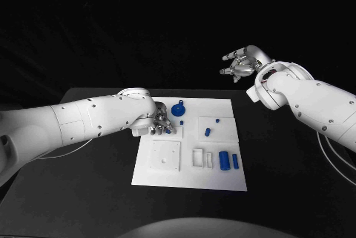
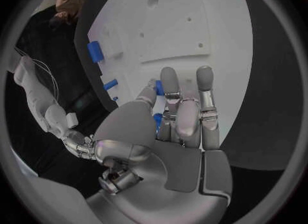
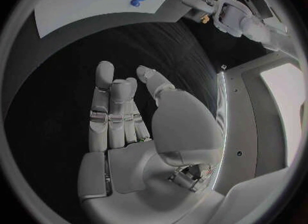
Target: Assemble the parts on the task board
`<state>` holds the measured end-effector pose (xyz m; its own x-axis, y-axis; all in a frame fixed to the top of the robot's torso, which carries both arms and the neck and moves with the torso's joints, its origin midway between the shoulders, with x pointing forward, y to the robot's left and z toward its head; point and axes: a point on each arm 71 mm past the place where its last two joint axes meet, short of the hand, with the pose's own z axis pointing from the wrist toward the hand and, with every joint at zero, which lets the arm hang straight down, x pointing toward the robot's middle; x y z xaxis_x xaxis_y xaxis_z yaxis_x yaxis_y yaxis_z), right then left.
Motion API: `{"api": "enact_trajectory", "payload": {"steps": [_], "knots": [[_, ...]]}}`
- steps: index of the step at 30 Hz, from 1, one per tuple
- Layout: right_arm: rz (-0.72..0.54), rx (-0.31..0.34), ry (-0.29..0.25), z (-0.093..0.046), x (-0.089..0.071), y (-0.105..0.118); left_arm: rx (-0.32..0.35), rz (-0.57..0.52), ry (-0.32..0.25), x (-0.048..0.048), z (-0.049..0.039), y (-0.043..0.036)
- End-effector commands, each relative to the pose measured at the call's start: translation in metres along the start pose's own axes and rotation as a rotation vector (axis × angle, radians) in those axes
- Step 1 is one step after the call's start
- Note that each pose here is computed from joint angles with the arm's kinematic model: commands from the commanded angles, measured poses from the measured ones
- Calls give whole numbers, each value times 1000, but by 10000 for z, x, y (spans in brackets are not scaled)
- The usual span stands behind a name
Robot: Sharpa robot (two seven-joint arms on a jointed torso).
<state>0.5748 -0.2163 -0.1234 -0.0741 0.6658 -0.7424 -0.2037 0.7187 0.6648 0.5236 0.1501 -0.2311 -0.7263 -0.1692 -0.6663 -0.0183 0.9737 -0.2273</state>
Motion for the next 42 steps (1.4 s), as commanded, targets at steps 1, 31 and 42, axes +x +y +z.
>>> {"api": "enact_trajectory", "payload": {"steps": [1,31,42], "knots": [[-3,-6,12,-1,14,7,-36,36,68,187,72,76],[-5,-1,17,-4,18,-14,-45,32,82,182,73,127],[-6,1,18,-4,16,-20,-45,19,78,173,78,129]]}}
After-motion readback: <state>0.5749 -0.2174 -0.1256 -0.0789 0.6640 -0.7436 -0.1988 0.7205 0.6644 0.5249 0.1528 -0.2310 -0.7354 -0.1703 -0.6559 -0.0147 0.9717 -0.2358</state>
